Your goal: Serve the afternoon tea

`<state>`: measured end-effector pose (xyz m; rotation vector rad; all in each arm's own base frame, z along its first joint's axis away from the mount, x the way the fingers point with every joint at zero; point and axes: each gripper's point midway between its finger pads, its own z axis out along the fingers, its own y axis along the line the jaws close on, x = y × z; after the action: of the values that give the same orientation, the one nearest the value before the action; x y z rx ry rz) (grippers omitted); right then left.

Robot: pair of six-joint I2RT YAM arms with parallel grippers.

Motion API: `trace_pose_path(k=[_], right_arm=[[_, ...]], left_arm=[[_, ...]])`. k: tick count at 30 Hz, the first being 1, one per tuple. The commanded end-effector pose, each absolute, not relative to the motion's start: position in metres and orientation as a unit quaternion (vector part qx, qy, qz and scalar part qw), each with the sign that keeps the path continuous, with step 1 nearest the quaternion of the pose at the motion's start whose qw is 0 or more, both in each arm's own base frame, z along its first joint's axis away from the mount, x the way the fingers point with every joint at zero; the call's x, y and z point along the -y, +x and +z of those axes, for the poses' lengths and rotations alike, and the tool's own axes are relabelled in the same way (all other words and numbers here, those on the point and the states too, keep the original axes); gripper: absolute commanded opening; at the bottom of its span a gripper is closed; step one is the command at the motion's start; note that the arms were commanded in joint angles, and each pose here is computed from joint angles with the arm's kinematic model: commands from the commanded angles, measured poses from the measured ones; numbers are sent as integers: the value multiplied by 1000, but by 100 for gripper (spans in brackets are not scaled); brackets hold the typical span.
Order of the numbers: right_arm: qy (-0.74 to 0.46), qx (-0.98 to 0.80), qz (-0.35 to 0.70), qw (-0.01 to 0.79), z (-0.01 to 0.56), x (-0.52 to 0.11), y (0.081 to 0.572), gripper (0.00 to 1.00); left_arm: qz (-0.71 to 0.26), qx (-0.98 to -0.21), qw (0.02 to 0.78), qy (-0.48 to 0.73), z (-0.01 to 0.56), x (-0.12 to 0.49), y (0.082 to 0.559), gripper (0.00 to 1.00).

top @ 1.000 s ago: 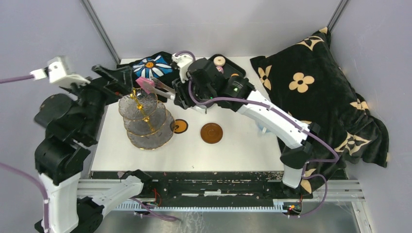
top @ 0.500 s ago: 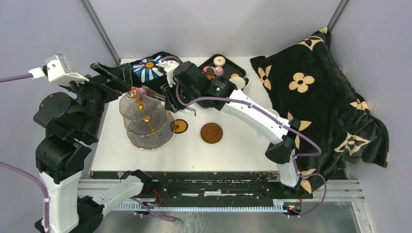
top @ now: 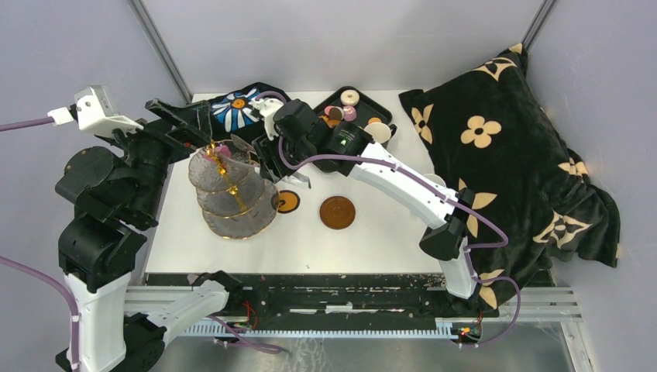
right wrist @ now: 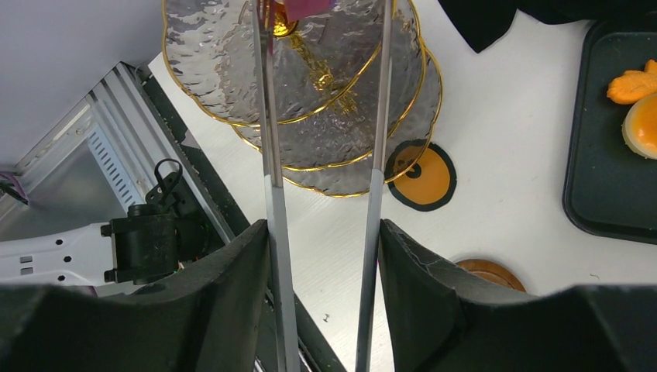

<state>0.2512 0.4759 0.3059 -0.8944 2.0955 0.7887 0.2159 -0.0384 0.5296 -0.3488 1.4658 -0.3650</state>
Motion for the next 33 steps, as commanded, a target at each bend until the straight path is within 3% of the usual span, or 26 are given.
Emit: trace_pose_path(k=[1,6,13,22,33], right_arm=[[-332,-774,351,409,361,-476,248,58],[-321,-768,352,427,373,-466,247,53],[-315,-763,352,442,384,-451,244,39],[-317,-765,346,442,384,-442,239,40],[-263,-757,323,503,405,-382,235,2]], left_arm=[[-164,-652,725,-146,537,41,219,99],[-164,-657,721,-147,532,43,221,99],[-165,-660,718,-148,529,45,224,99],[-167,-663,714,-148,526,49,229,99],[-167,-669,710,-145,520,53,235,99]])
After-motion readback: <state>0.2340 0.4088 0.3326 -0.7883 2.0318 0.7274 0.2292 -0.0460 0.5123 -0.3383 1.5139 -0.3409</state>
